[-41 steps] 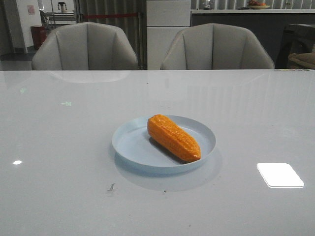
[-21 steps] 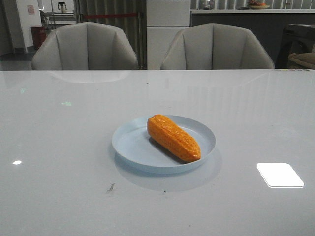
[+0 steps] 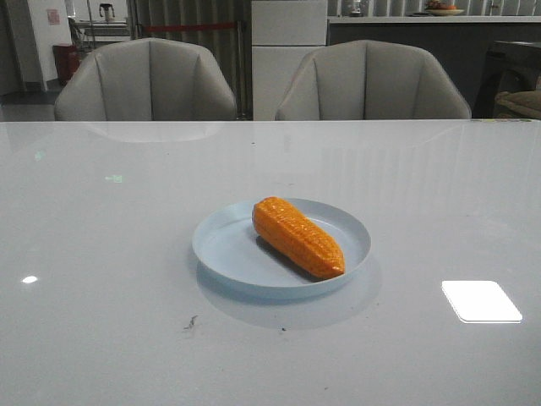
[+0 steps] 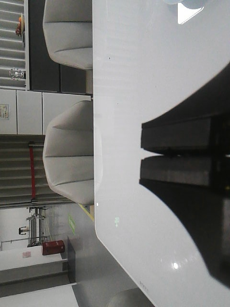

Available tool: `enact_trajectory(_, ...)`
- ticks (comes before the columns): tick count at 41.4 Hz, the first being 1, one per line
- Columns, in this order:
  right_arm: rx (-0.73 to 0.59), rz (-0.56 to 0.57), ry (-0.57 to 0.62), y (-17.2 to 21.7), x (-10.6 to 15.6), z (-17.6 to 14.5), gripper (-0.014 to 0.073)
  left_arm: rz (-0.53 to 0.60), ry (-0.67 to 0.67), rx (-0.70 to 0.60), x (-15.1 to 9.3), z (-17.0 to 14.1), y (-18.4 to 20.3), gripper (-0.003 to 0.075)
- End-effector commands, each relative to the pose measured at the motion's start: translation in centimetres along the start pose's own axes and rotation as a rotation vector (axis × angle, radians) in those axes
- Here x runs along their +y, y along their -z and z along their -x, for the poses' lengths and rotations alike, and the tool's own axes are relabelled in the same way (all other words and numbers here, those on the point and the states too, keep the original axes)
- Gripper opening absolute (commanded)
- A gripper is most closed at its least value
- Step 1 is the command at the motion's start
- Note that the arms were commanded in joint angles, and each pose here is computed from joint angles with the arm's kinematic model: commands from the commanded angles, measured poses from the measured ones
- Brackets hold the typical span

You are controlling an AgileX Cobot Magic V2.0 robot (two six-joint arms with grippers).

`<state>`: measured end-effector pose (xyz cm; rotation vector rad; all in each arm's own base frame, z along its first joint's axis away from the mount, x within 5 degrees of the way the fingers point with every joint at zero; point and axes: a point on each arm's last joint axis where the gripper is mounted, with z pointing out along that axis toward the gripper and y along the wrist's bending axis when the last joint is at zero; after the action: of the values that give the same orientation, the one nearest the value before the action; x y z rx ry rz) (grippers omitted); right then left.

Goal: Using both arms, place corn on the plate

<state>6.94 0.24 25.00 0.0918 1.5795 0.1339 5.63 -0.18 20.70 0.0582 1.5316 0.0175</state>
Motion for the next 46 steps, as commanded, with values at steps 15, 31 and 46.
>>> enact_trajectory(15, -0.165, -0.029, -0.004, 1.0, -0.9, -3.1, 0.0053, 0.015, 0.011, -0.058, 0.1, -0.4, 0.0, 0.0089)
enact_trajectory(31, -0.092, 0.001, -0.003, 1.5, -0.7, -4.0, 0.0053, 0.015, 0.011, -0.058, 0.1, -0.4, 0.0, 0.0089)
enact_trajectory(46, -0.086, 0.002, -0.003, 1.5, -0.6, -4.1, 0.0053, 0.015, 0.011, -0.058, 0.1, -0.4, 0.0, 0.0089)
